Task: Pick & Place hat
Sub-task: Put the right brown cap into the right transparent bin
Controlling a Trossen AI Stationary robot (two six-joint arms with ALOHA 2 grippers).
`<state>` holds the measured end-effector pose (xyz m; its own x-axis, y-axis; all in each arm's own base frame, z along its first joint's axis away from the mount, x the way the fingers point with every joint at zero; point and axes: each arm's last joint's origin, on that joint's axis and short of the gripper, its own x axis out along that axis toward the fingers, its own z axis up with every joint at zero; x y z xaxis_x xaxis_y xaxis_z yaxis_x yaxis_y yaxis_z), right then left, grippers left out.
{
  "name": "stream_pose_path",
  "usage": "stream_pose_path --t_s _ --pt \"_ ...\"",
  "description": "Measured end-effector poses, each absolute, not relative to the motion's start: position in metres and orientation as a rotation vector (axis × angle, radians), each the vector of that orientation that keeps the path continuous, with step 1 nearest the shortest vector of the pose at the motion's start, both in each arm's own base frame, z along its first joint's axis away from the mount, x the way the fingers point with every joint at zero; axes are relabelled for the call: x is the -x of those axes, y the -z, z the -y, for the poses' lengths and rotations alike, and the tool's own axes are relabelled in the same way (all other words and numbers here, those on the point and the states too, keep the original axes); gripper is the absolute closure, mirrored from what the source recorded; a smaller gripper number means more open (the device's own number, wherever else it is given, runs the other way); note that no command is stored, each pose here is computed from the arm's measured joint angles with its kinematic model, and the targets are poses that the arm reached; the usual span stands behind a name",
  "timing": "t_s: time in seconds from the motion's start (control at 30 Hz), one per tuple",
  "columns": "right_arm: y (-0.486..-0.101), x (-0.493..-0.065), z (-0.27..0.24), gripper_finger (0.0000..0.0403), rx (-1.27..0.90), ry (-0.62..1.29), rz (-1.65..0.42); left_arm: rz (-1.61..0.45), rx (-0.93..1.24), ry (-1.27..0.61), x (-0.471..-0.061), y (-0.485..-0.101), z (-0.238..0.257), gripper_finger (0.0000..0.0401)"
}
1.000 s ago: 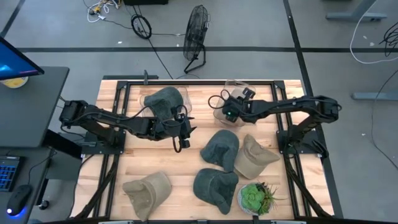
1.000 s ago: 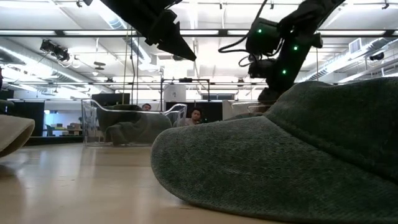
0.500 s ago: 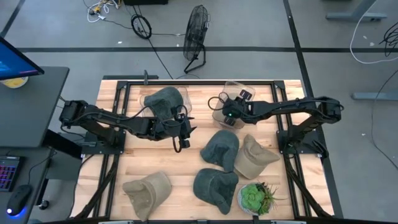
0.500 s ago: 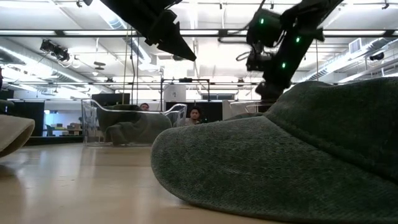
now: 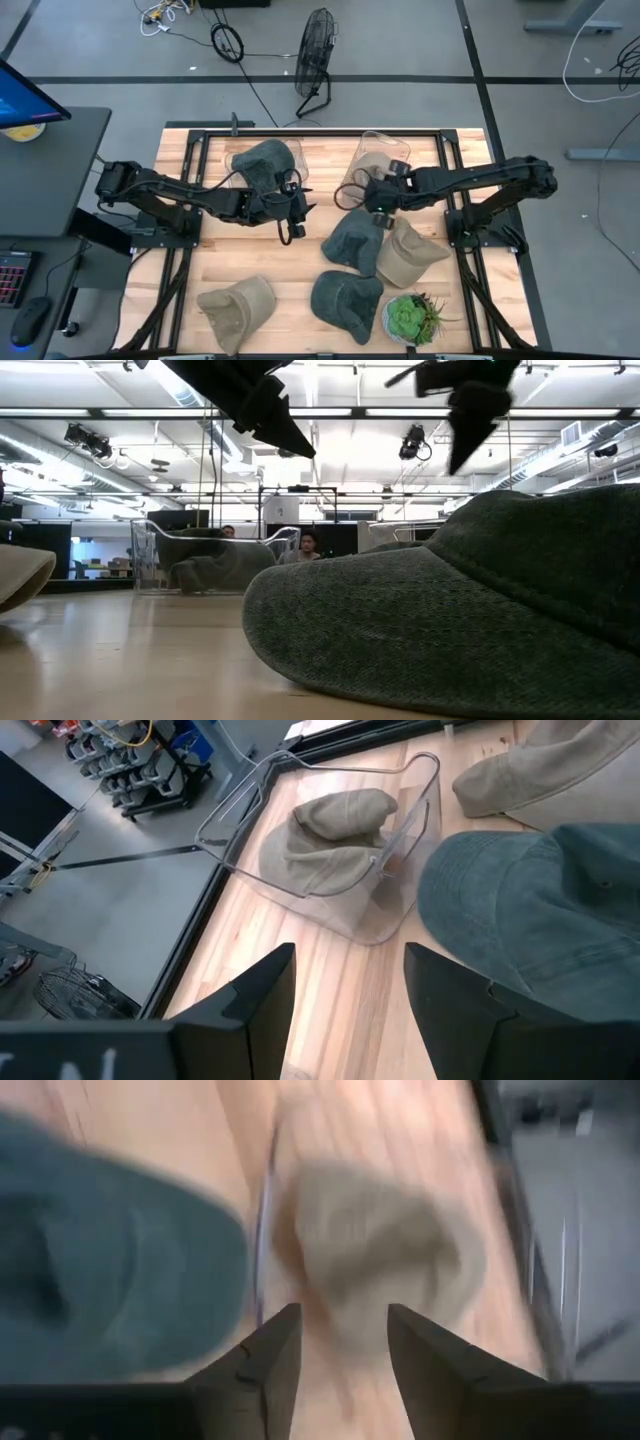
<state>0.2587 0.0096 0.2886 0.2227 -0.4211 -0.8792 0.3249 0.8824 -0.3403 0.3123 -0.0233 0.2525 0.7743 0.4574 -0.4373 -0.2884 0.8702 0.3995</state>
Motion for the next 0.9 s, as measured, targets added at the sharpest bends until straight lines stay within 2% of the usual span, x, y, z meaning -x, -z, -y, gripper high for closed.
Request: stream_pose_path --t_s 0.13,0.37,0.57,0.9 --pt "-0.282 -0.237 -0.015 0.025 -0.024 0.59 -1.429 -0.541 -0.276 -0.424 -0.312 -0.253 0.023 0.0209" --pt "-0.235 -0.221 -0.024 0.025 -0.277 0.47 -1.653 -0.536 -0.254 -0.43 -0.312 -0.252 0.023 0.0209" --pt "-0.204 -0.222 -0.025 0.025 -0.32 0.407 -1.605 -0.537 -0.254 -0.43 -0.312 -0.252 0.023 0.0209" --pt "-0.184 -0.221 -0.026 0.025 -0.375 0.35 -1.569 -0.536 -0.254 -0.43 -0.312 -0.252 0.023 0.0209"
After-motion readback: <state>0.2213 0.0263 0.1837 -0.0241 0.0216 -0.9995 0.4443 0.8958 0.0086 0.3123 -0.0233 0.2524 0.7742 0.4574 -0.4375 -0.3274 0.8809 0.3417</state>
